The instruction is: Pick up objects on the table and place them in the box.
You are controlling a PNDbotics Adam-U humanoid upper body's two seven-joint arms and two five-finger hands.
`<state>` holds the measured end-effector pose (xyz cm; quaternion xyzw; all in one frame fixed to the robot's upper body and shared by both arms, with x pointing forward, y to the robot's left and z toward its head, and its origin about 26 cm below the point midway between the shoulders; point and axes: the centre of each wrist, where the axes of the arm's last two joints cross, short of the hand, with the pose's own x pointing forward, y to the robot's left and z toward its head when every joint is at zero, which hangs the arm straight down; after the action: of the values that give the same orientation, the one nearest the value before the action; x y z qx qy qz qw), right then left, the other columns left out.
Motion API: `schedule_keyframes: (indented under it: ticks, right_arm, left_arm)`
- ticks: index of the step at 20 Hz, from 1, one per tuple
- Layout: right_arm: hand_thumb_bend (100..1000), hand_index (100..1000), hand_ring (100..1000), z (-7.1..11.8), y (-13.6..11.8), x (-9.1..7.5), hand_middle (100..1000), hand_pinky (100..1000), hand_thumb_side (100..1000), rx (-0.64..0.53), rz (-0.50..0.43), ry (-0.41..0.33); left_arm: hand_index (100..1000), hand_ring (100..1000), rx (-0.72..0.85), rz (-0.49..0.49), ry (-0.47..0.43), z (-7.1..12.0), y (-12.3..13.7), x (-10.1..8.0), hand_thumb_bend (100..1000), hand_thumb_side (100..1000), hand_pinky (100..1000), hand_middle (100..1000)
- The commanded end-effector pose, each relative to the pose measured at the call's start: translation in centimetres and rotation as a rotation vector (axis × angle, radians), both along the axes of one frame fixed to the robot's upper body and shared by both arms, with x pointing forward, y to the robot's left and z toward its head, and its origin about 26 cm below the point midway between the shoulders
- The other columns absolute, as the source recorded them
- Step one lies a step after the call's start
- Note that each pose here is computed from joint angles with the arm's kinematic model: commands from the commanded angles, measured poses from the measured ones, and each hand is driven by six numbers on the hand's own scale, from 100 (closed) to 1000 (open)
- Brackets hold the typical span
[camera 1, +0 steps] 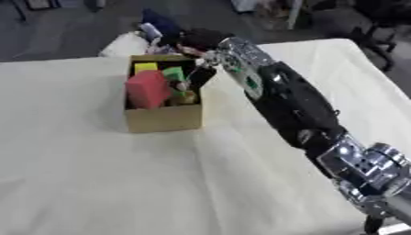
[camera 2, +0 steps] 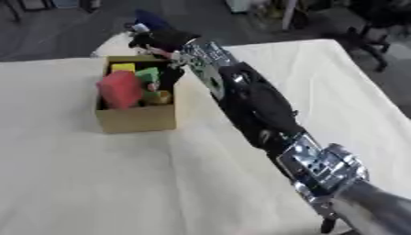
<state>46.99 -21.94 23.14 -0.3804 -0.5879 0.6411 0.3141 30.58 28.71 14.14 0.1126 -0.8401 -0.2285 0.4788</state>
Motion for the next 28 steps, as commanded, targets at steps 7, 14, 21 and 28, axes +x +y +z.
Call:
schedule_keyframes:
  ticks: [7,14,21,28]
  right_arm:
    - [100,1000,802,5.2,-4.8,-2.8,844,785,270,0.349,-0.035,-0.202]
    - [100,934,728,3.3,-7.0,-9.1,754,723,247,0.774,0.025,-0.248]
    - [100,881,692,-1.3,-6.9,-13.7,705,695,313,1.141,0.060,-0.226]
    - [100,870,671,-6.4,-6.1,-15.4,690,682,374,1.309,0.051,-0.152]
  left_arm:
    - [769,608,0.002,0.044,-0.014,0.2,0.9,-0.3,539,514,731,601]
    - [770,624,-0.021,0.089,-0.026,0.2,1.2,-0.3,545,509,733,619]
    - [772,638,-0.062,0.150,-0.026,-0.4,1.5,-0.5,532,496,737,636]
    - [775,650,-0.120,0.203,-0.033,-1.1,1.2,-0.6,521,495,742,648]
